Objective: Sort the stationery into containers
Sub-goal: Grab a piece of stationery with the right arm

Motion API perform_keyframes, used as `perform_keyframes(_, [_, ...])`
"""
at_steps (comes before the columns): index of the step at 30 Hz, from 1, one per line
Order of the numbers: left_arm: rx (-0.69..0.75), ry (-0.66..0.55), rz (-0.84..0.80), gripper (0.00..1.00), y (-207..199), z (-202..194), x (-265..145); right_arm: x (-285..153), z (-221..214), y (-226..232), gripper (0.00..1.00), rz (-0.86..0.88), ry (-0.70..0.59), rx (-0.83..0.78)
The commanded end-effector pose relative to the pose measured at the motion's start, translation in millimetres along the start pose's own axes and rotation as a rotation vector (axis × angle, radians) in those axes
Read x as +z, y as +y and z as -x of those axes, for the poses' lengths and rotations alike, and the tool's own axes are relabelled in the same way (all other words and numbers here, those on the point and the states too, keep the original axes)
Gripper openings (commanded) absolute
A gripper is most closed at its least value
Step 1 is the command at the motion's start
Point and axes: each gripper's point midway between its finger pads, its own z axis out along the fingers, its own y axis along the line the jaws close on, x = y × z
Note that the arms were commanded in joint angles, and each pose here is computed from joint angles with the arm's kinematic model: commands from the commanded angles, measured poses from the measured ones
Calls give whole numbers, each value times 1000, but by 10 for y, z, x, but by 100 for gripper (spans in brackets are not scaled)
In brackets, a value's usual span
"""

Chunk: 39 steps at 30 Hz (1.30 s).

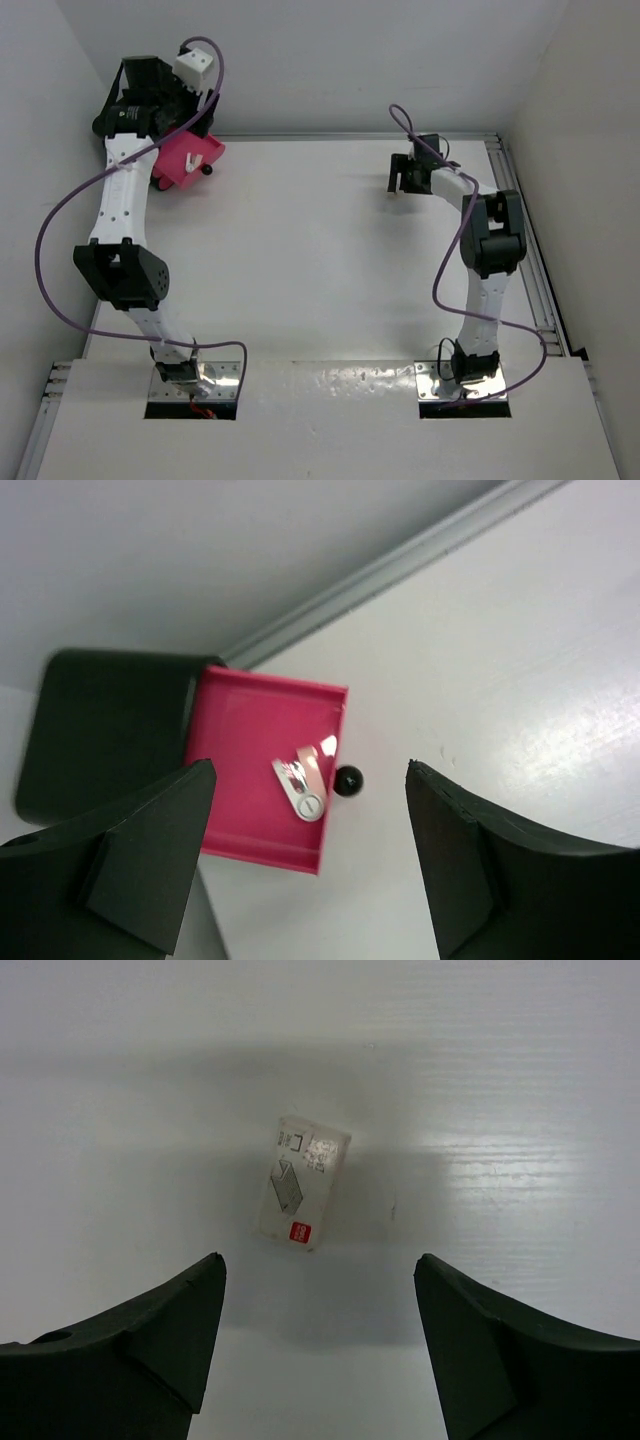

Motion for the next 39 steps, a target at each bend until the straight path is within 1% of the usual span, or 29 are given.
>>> perform_keyframes(1, [-59,22,13,83,-12,-116,-74,114,285,65,75,-48,-94,6])
perform_keyframes(8, [-73,42,4,83,-65,-211,-94,291,239,161,70,-57,-93,-18])
perform_keyframes(11, [-74,51,-1,83,-79,-250,-97,321,286,140,64,-82,-114,-19])
perform_keyframes(12, [-77,55,-3,83,-87,-264,-94,339,281,112,60,-102,-113,-21])
perform_keyframes(15, [-80,58,-10,83,-106,-282,-94,342,306,102,53,-109,-116,-25])
perform_keyframes(16, [-81,58,-14,83,-120,-282,-90,347,294,92,48,-110,-111,-26])
perform_keyframes(18, [-83,61,-14,83,-118,-295,-106,347,276,119,44,-101,-101,-35])
perform_keyframes(19, [-82,61,-16,83,-121,-299,-100,339,270,119,40,-96,-98,-37])
perform_keyframes(21, [-90,64,-18,83,-110,-331,-95,301,253,142,37,-79,-90,-36])
perform_keyframes(23, [-111,63,-19,82,-78,-363,-98,277,214,173,30,-63,-79,-38])
perform_keyframes(24, [-125,56,-28,82,-81,-363,-96,257,213,171,23,-59,-77,-40])
perform_keyframes(27, [-135,52,-31,82,-46,-384,-101,244,185,162,15,-65,-68,-49])
perform_keyframes(28, [-134,46,-32,82,-43,-370,-113,237,157,137,10,-72,-60,-51])
perform_keyframes(29, [-135,47,-34,82,-48,-379,-105,210,168,127,10,-78,-61,-54])
perform_keyframes(30, [-134,44,-40,82,-55,-379,-106,208,143,121,13,-84,-53,-57])
perform_keyframes(31, [-132,41,-38,82,-53,-374,-124,196,101,109,26,-88,-38,-58])
perform_keyframes(33, [-133,40,-45,82,-81,-387,-145,177,76,95,38,-91,-29,-58])
perform_keyframes(34, [-136,48,-50,82,-102,-432,-130,171,40,115,42,-85,-17,-59])
perform_keyframes(37, [-130,42,-49,82,-114,-420,-175,172,4,110,42,-84,-3,-53])
perform_keyframes(39, [-129,42,-46,82,-113,-431,-204,166,24,114,44,-83,-6,-52])
